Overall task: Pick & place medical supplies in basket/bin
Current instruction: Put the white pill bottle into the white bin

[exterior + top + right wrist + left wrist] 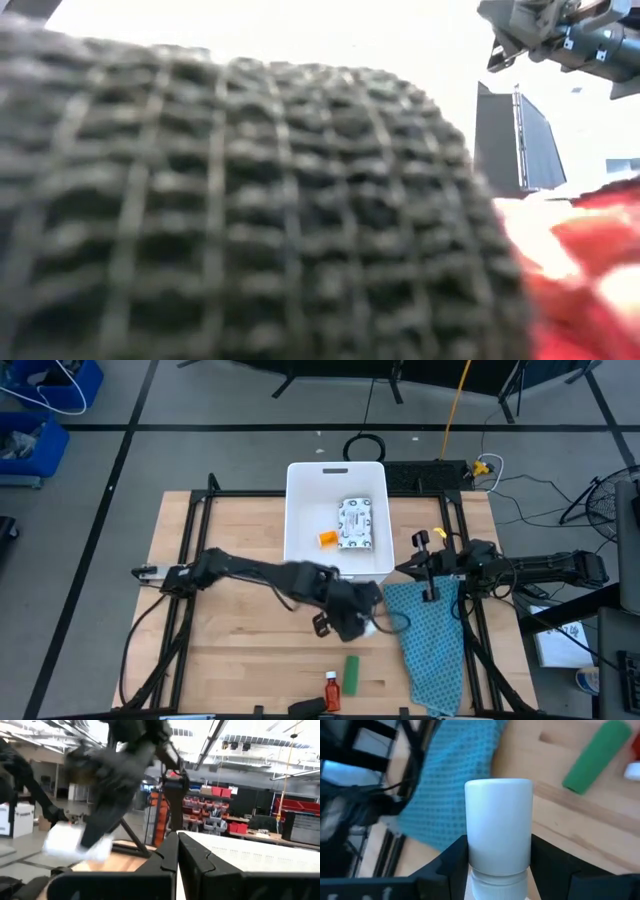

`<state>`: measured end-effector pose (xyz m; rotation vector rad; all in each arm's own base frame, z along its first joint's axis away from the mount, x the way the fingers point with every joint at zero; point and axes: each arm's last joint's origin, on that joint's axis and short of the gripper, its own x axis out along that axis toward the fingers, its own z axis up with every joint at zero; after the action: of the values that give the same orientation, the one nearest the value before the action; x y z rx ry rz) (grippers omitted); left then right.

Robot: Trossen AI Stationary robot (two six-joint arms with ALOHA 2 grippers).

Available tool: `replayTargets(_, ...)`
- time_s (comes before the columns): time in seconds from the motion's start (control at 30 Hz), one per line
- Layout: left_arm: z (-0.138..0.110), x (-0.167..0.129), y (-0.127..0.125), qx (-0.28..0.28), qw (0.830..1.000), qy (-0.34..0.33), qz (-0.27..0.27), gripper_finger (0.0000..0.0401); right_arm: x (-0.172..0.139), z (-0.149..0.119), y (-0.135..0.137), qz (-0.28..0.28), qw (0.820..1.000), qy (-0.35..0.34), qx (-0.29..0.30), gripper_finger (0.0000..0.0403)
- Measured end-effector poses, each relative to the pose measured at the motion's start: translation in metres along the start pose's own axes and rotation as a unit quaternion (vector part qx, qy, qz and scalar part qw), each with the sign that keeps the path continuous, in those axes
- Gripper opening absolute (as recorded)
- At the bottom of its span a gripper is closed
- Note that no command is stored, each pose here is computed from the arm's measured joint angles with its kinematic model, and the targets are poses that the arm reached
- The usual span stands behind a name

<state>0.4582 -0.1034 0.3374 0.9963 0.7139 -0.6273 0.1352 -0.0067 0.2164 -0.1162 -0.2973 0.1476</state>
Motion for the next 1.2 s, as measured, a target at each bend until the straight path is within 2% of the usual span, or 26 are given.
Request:
replayTargets(0.1,-0.009,-0.048,0.006,-0.016,0.998,-0.057,0.001,0.0177,0.000,0.000,0.000,0.002,1.000,-0.001,0.005,0.0000)
replayTargets(0.23,-0.018,-0.124,0.015,-0.098,0.986,-0.125,0.049,0.0179,0.000,0.000,0.000,0.003,1.000,-0.001,-0.001,0.0000)
replayTargets(0.37,-0.039,-0.191,0.011,-0.158,0.973,-0.157,0.065,0.0177,0.000,0.002,0.000,0.002,1.000,-0.009,-0.008,0.0000)
replayTargets(0.5,-0.068,-0.238,0.000,-0.228,0.961,-0.149,0.053,0.0177,0.000,0.002,0.000,0.001,1.000,-0.011,-0.017,0.0000)
replayTargets(0.57,-0.084,-0.249,-0.007,-0.261,0.955,-0.134,0.034,0.0177,0.000,0.002,0.000,0.001,1.000,-0.010,-0.017,0.0000)
replayTargets(0.67,-0.112,-0.257,-0.014,-0.306,0.938,-0.162,-0.003,0.0177,0.000,0.002,0.000,0.001,1.000,-0.010,-0.015,0.0000)
replayTargets(0.77,-0.136,-0.263,-0.026,-0.340,0.923,-0.181,-0.005,0.0177,0.000,0.002,0.000,0.001,1.000,-0.010,-0.004,0.0000)
replayTargets(0.87,-0.157,-0.257,-0.042,-0.360,0.914,-0.189,-0.004,0.0177,0.000,0.002,0.000,0.002,1.000,-0.009,0.006,0.0000)
replayTargets(0.97,-0.173,-0.252,-0.060,-0.366,0.910,-0.192,0.028,0.0177,0.000,0.001,0.000,0.002,1.000,-0.003,0.012,0.0000)
replayTargets(1.07,-0.184,-0.259,-0.081,-0.369,0.903,-0.205,0.080,0.0177,0.000,-0.002,0.000,0.003,1.000,0.010,0.015,0.0000)
replayTargets(1.2,-0.196,-0.254,-0.108,-0.387,0.879,-0.232,0.157,0.0177,0.000,-0.002,0.000,0.002,1.000,0.008,0.020,0.0000)
